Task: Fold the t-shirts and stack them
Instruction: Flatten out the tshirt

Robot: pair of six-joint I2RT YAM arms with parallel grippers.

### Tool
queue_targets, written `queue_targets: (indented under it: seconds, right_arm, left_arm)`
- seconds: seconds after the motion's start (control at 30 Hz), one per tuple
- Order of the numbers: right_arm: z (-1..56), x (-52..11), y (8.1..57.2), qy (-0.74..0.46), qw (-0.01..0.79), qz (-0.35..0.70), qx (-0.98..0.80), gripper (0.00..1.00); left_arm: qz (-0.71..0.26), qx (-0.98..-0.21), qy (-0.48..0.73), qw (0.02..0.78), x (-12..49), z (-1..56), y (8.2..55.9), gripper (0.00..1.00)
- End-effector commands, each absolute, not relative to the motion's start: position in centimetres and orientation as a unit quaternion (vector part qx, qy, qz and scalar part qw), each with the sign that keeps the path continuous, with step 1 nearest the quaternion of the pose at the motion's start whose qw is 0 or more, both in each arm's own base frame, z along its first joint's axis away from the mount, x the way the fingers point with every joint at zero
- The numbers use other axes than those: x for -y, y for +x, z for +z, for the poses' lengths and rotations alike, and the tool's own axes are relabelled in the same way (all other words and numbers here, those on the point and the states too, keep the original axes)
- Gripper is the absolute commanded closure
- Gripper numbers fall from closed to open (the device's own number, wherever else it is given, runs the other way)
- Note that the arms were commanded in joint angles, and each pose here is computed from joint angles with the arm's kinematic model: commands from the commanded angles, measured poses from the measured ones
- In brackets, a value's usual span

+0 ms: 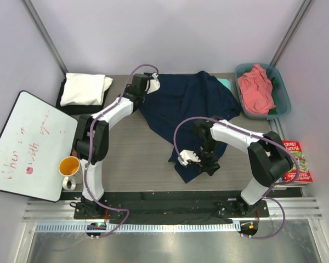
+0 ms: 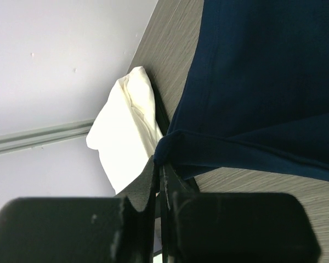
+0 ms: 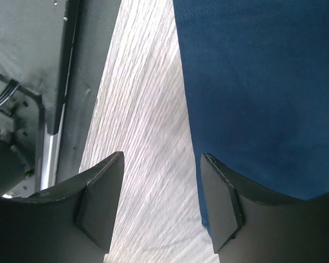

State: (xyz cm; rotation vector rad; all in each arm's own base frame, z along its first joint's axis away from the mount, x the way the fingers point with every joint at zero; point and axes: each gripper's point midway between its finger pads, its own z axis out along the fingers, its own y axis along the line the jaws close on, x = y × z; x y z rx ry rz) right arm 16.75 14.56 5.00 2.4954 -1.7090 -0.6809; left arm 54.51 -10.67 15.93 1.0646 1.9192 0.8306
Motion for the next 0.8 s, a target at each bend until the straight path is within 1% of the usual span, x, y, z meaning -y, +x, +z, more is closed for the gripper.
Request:
queue_targets:
  seconds: [0.0, 0.03, 0.07, 0.13, 0.17, 0.2, 0.27, 0.37, 0.47, 0.5, 0.53, 0.57, 0.6, 0.63, 0.77]
  right_arm:
    - [3.9, -15.8, 17.2, 0.823, -0.014, -0.208, 0.529, 0.37]
    - [3.6, -15.8, 16.8, 0.825, -0.017, -0.207, 0.526, 0.37]
    - [3.4, -16.6, 17.3, 0.828, -0.036, -0.197, 0.523, 0.37]
    - [2.7, -16.5, 16.8, 0.823, -0.037, -0.195, 0.532, 0.37]
    - [2.4, -17.2, 17.7, 0.821, -0.058, -0.182, 0.538, 0.37]
    - [2.1, -17.1, 17.6, 0.820, -0.058, -0.180, 0.541, 0.37]
    - [1.3, -17.1, 18.5, 0.816, -0.073, -0.157, 0.552, 0.39]
    - [0.6, -16.8, 19.6, 0.813, -0.092, -0.123, 0.562, 0.45]
    - [0.0, -15.8, 20.4, 0.818, -0.099, -0.084, 0.561, 0.58]
    - [-0.2, -15.5, 20.6, 0.817, -0.097, -0.072, 0.563, 0.69]
    - [-0.5, -15.3, 20.8, 0.814, -0.101, -0.064, 0.568, 0.75]
    - [-0.5, -15.1, 20.9, 0.814, -0.102, -0.057, 0.569, 0.88]
    - [-0.8, -14.5, 21.0, 0.813, -0.096, -0.045, 0.573, 0.95]
    - [-0.9, -14.5, 21.5, 0.810, -0.104, -0.034, 0.577, 0.99]
    - [-0.7, -13.0, 23.1, 0.801, -0.106, 0.004, 0.590, 0.99]
  left_arm:
    - [0.340, -0.748, 0.387, 0.418, 10.5, 20.0, 54.0, 1.00]
    - [0.341, -0.748, 0.390, 0.414, 10.5, 19.8, 53.8, 1.00]
    - [0.343, -0.747, 0.392, 0.413, 10.8, 19.8, 53.6, 1.00]
    - [0.344, -0.746, 0.395, 0.412, 11.1, 20.0, 53.3, 1.00]
    - [0.343, -0.745, 0.398, 0.412, 11.4, 20.0, 53.0, 1.00]
    - [0.342, -0.744, 0.402, 0.409, 11.5, 19.8, 52.8, 1.00]
    - [0.342, -0.743, 0.402, 0.412, 11.6, 20.3, 52.4, 1.00]
    - [0.344, -0.741, 0.403, 0.412, 11.5, 20.7, 51.9, 1.00]
    - [0.346, -0.740, 0.404, 0.413, 11.2, 21.2, 51.4, 1.00]
    - [0.346, -0.739, 0.407, 0.410, 11.2, 21.0, 51.3, 1.00]
    - [0.347, -0.739, 0.408, 0.410, 11.1, 21.1, 51.2, 1.00]
    - [0.349, -0.736, 0.408, 0.412, 11.0, 21.5, 51.0, 1.00]
    - [0.350, -0.735, 0.412, 0.409, 10.9, 21.3, 50.9, 1.00]
    - [0.351, -0.734, 0.411, 0.411, 10.8, 21.4, 50.8, 1.00]
    - [0.354, -0.731, 0.414, 0.411, 10.2, 21.8, 50.2, 1.00]
